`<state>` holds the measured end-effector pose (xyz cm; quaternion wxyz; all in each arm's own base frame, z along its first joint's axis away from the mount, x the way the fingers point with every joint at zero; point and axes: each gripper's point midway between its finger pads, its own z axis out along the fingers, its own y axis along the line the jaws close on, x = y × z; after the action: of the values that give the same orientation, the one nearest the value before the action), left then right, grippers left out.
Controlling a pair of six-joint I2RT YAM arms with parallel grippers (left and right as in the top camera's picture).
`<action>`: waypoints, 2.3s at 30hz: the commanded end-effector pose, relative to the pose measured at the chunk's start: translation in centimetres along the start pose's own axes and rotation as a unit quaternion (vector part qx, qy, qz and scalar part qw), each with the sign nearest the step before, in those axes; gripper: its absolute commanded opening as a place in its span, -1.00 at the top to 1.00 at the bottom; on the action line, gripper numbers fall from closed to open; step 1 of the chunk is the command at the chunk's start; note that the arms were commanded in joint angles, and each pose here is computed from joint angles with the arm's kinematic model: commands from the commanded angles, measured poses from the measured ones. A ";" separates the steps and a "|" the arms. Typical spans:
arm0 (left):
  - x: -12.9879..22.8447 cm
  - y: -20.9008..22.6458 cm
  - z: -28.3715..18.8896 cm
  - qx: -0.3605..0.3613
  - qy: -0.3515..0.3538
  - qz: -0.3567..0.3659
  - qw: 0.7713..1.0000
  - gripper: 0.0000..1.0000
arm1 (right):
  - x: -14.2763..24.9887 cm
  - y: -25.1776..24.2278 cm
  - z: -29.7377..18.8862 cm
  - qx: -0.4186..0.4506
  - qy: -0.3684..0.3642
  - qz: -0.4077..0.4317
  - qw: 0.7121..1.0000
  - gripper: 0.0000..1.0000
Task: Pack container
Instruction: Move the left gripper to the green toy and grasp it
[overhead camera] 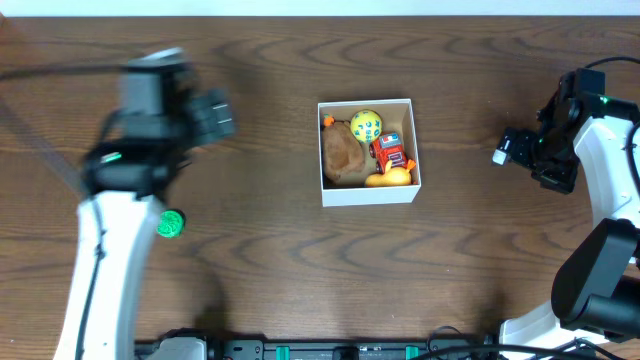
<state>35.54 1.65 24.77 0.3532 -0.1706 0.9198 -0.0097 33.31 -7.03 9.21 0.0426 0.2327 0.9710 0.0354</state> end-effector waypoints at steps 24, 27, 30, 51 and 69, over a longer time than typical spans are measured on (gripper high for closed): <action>17.7 13.3 10.8 -0.126 0.373 -0.219 0.893 -0.96 | 0.0 0.1 -0.1 -0.008 -0.001 -0.003 1.000 -0.98; 19.3 13.5 11.8 -0.130 0.394 -0.219 0.883 -0.96 | 0.0 0.1 -0.1 -0.008 -0.001 -0.003 1.000 -0.99; 20.5 13.7 12.4 -0.132 0.404 -0.219 0.878 -0.96 | 0.0 0.1 -0.1 -0.008 -0.001 -0.003 1.000 -0.99; 21.4 13.8 13.0 -0.132 0.403 -0.219 0.879 -0.67 | 0.1 0.1 -0.1 -0.007 0.000 -0.003 1.000 -0.99; 21.4 13.8 12.8 -0.132 0.406 -0.219 0.877 -0.04 | 0.0 0.1 -0.1 -0.007 0.000 -0.003 1.000 -0.98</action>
<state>25.25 9.05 -0.46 -0.0814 -0.3925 0.9155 -0.0357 33.34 -6.90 9.22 0.0424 0.2323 0.9709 0.0390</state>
